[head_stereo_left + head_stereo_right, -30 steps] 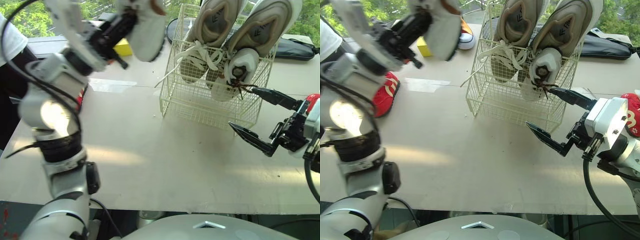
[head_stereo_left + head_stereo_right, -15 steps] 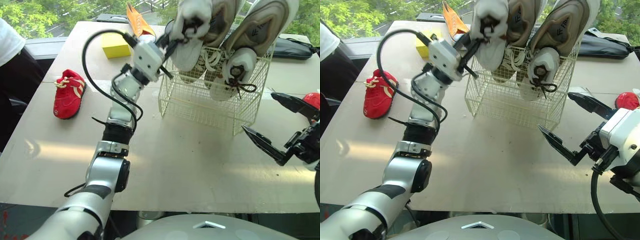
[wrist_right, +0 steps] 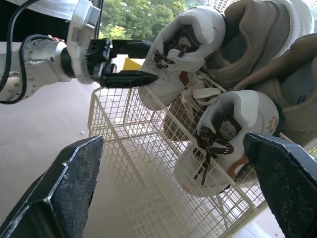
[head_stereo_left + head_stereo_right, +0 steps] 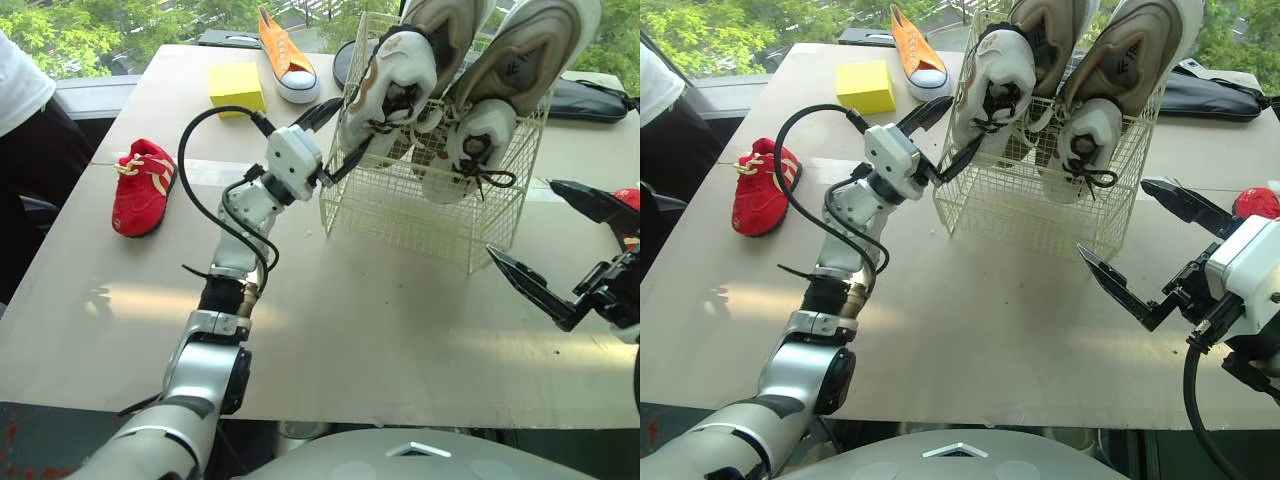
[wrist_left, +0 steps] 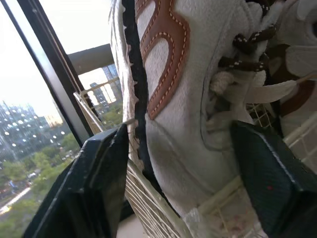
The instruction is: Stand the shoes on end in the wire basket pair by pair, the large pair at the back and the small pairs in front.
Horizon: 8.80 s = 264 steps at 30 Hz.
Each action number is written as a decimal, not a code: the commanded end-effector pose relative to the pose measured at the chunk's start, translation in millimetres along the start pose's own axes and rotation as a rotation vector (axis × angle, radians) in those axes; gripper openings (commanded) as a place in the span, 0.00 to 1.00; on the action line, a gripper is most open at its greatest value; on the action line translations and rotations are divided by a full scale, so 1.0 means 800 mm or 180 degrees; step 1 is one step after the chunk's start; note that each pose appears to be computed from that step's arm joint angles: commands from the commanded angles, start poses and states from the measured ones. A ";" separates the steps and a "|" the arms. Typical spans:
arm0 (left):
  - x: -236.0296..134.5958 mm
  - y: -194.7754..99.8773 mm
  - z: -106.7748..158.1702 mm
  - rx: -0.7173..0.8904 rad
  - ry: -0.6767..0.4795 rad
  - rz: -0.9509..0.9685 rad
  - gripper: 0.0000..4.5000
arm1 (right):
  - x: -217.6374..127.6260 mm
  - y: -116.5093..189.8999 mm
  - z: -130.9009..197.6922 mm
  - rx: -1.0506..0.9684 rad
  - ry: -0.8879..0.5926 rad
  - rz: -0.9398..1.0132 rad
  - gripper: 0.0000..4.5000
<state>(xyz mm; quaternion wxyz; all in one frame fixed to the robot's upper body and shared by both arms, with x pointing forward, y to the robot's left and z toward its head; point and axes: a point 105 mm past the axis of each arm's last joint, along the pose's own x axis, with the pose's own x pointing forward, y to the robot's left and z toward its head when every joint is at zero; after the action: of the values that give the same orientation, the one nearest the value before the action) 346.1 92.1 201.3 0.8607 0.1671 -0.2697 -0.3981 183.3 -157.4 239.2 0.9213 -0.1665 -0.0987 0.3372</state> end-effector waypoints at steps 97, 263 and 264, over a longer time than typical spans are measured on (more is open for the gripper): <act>0.042 -0.106 0.139 -0.1967 0.0498 -0.2100 1.00 | -0.119 -0.253 -0.244 0.1624 0.3532 -0.3481 0.62; -0.022 -0.020 0.128 -0.1252 0.0257 -0.1089 0.10 | 0.156 0.025 0.039 0.2155 -0.0363 0.1377 0.38; -0.022 -0.021 0.128 -0.1242 0.0256 -0.1088 0.10 | 0.155 0.028 0.040 0.2166 -0.0368 0.1436 0.25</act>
<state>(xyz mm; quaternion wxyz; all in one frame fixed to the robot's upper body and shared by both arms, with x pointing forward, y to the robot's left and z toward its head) 276.2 101.5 267.8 0.8278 0.0454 -0.1073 -0.5489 268.7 -63.2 254.3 0.8449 0.1508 0.0330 0.5122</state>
